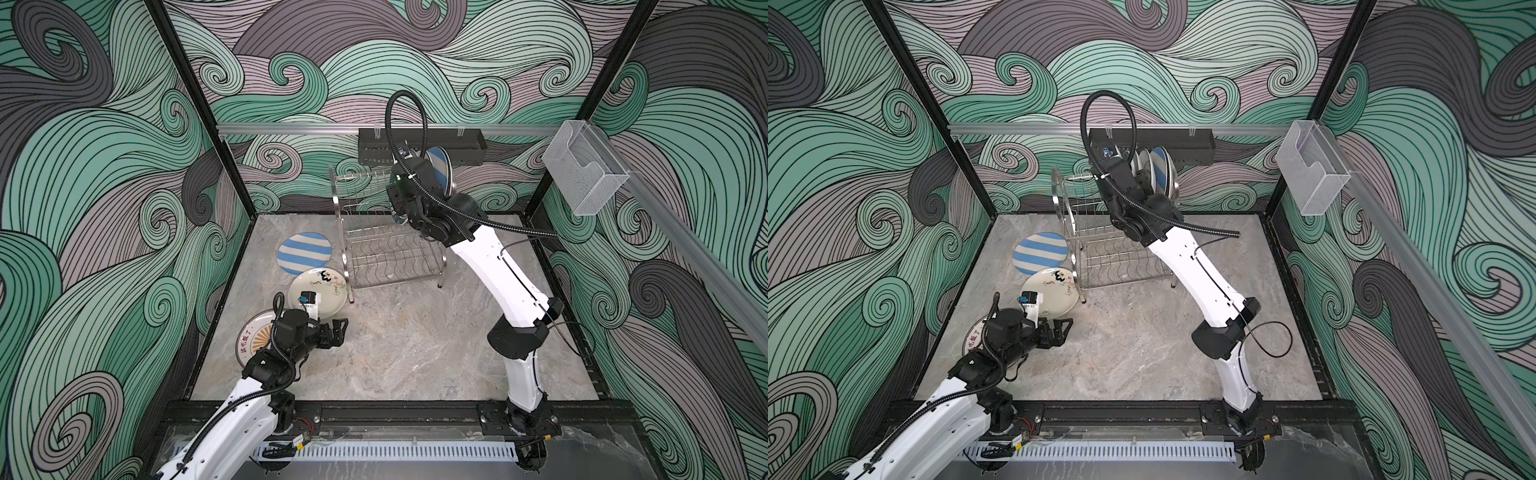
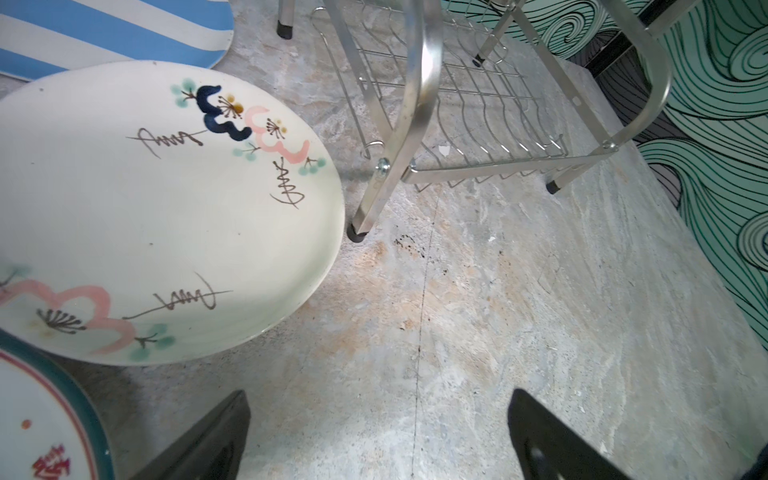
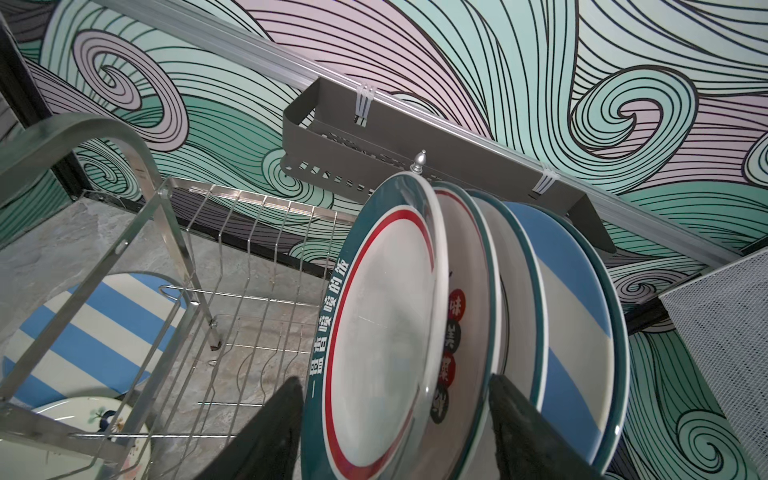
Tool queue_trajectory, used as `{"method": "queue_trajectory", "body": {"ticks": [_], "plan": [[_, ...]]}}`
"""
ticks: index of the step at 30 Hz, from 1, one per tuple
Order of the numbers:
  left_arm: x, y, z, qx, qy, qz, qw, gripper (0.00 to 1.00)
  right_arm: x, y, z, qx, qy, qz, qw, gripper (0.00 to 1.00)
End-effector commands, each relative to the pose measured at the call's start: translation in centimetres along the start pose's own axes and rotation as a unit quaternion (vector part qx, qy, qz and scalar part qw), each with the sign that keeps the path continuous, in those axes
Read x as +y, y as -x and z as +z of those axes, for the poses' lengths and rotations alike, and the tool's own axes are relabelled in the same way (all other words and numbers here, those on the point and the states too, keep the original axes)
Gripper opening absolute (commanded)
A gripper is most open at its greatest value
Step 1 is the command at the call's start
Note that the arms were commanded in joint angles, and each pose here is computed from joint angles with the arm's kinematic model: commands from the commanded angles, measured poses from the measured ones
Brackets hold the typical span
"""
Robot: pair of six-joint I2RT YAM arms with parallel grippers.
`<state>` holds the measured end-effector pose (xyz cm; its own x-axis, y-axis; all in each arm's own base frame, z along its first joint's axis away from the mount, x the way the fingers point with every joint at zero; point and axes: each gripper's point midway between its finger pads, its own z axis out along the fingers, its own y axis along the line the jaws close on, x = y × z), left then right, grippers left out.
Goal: Load the plates into the dish rack
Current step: 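Withdraw the right gripper from the rack toward the left gripper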
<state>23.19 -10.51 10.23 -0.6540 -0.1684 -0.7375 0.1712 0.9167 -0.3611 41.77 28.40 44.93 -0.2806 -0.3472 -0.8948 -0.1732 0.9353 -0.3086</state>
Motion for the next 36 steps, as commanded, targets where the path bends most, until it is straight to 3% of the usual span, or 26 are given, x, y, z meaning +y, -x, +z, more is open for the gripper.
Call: {"method": "queue_trajectory", "body": {"ticks": [1,8,11,14,20,23,27,36], "plan": [[2.4,0.8,-0.6,-0.008,0.075,-0.032,0.997,0.99,-1.7,1.7,-2.9,-0.026,0.034,0.031,0.999,0.78],[5.1,1.6,-2.0,-0.011,0.169,-0.064,0.983,0.99,-3.7,1.3,-9.1,-0.044,0.128,0.058,0.989,0.82],[5.4,1.9,-2.0,-0.003,0.187,-0.072,0.98,0.99,-4.5,-2.0,-12.1,-0.036,0.163,0.056,0.984,0.83],[5.6,2.1,-1.8,-0.002,0.197,-0.085,0.977,0.99,-3.9,-7.9,-13.3,-0.017,0.195,0.077,0.978,0.84],[5.9,2.1,-0.8,0.012,0.198,-0.1,0.975,0.99,-0.2,-17.1,-16.7,-0.038,0.329,0.189,0.924,0.84],[6.4,1.9,-0.9,0.028,0.214,-0.106,0.971,0.99,1.1,-22.4,-16.8,0.003,0.351,0.221,0.91,0.84],[6.8,1.4,-1.5,0.038,0.224,-0.112,0.967,0.99,1.5,-27.2,-16.9,0.036,0.352,0.242,0.904,0.84],[7.4,-1.7,-1.5,0.067,0.224,-0.158,0.959,0.99,2.5,-31.0,-16.8,0.063,0.36,0.255,0.895,0.85]]}}
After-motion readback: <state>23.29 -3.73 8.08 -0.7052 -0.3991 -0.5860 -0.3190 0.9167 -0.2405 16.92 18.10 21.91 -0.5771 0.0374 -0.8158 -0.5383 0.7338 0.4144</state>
